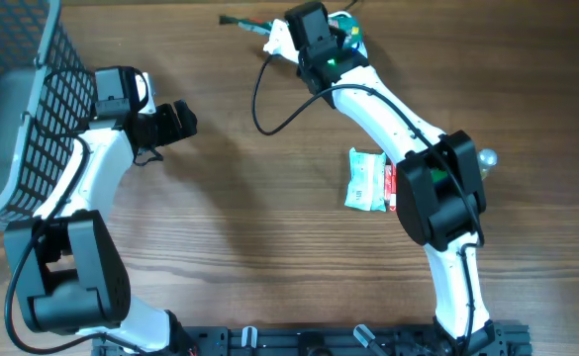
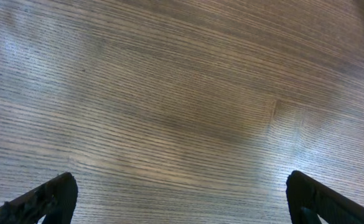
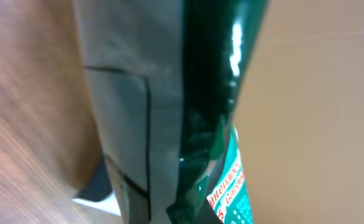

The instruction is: Scan the item barcode

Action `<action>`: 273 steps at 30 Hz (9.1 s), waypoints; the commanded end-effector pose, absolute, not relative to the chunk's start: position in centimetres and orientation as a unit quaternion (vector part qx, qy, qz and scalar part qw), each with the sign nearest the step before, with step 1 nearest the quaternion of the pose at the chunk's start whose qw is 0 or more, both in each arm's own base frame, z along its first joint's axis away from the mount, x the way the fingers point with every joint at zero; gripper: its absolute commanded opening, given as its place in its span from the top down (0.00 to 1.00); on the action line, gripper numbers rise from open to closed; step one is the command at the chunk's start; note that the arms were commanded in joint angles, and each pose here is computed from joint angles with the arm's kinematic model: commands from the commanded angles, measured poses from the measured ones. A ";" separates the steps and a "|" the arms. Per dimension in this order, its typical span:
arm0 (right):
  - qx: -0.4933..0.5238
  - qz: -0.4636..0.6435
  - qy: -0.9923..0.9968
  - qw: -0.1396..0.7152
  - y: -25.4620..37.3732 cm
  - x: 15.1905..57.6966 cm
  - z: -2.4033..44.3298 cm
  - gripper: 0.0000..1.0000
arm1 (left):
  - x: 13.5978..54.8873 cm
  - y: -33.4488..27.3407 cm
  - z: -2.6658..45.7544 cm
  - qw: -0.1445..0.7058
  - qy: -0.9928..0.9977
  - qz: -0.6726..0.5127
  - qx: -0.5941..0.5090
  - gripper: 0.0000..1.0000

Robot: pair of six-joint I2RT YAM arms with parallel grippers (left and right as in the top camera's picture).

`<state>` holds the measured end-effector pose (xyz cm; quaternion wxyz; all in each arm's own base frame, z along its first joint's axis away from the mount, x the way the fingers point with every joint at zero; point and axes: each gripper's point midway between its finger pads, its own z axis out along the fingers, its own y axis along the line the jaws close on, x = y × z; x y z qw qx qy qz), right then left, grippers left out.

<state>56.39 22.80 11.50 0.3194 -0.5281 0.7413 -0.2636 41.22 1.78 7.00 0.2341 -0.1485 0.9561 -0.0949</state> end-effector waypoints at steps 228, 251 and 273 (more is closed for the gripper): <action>-0.099 0.081 0.695 0.708 4.8 24.1 17.9 0.00 | 41.6 2.3 7.7 0.245 0.954 -0.089 -0.150 0.00; -0.099 0.081 0.695 0.708 4.8 24.1 17.8 0.01 | 41.4 2.3 15.9 0.343 0.925 -0.092 -0.137 0.00; -0.099 0.081 0.696 0.707 4.8 24.1 17.8 0.00 | 17.9 -0.5 46.3 0.758 0.644 -0.093 -0.054 0.00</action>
